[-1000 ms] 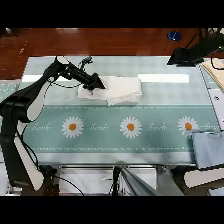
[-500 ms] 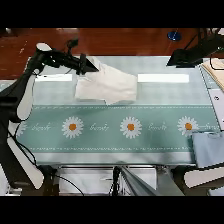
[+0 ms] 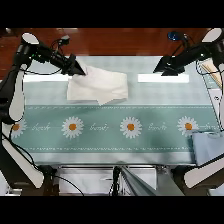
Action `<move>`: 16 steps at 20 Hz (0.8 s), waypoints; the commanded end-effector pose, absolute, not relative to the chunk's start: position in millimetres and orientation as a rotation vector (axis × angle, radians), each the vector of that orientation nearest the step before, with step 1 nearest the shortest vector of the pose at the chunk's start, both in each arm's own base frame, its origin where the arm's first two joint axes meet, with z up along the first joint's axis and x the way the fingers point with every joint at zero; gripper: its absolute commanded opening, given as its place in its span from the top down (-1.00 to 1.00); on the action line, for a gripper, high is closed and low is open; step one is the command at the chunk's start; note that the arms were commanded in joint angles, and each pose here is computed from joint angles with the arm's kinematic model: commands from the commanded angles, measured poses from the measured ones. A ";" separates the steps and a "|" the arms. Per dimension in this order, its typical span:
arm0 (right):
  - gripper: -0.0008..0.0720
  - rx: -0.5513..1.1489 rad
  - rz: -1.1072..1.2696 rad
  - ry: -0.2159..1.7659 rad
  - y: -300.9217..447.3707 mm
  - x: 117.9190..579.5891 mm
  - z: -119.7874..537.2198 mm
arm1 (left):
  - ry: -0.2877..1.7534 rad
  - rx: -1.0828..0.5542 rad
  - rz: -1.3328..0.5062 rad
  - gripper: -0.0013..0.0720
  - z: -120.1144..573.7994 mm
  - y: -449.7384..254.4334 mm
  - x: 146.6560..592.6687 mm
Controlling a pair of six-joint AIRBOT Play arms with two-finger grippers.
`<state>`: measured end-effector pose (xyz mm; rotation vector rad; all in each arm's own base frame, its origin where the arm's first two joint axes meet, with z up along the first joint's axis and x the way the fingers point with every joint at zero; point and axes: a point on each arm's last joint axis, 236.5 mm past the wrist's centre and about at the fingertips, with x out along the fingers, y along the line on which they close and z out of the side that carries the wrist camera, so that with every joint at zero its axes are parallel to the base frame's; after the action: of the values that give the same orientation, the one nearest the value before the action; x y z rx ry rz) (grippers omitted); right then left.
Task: Fold the shirts.
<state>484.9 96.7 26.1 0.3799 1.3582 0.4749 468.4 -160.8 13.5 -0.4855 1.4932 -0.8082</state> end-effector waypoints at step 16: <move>-0.63 0.469 0.610 1.330 215.0 494.5 8.4 | 1.587 0.002 0.050 -0.49 -37.9 44.6 478.6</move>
<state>496.4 204.0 17.2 0.4358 1.3024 0.6125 460.9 3.9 -63.5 -0.0465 1.7069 -0.1200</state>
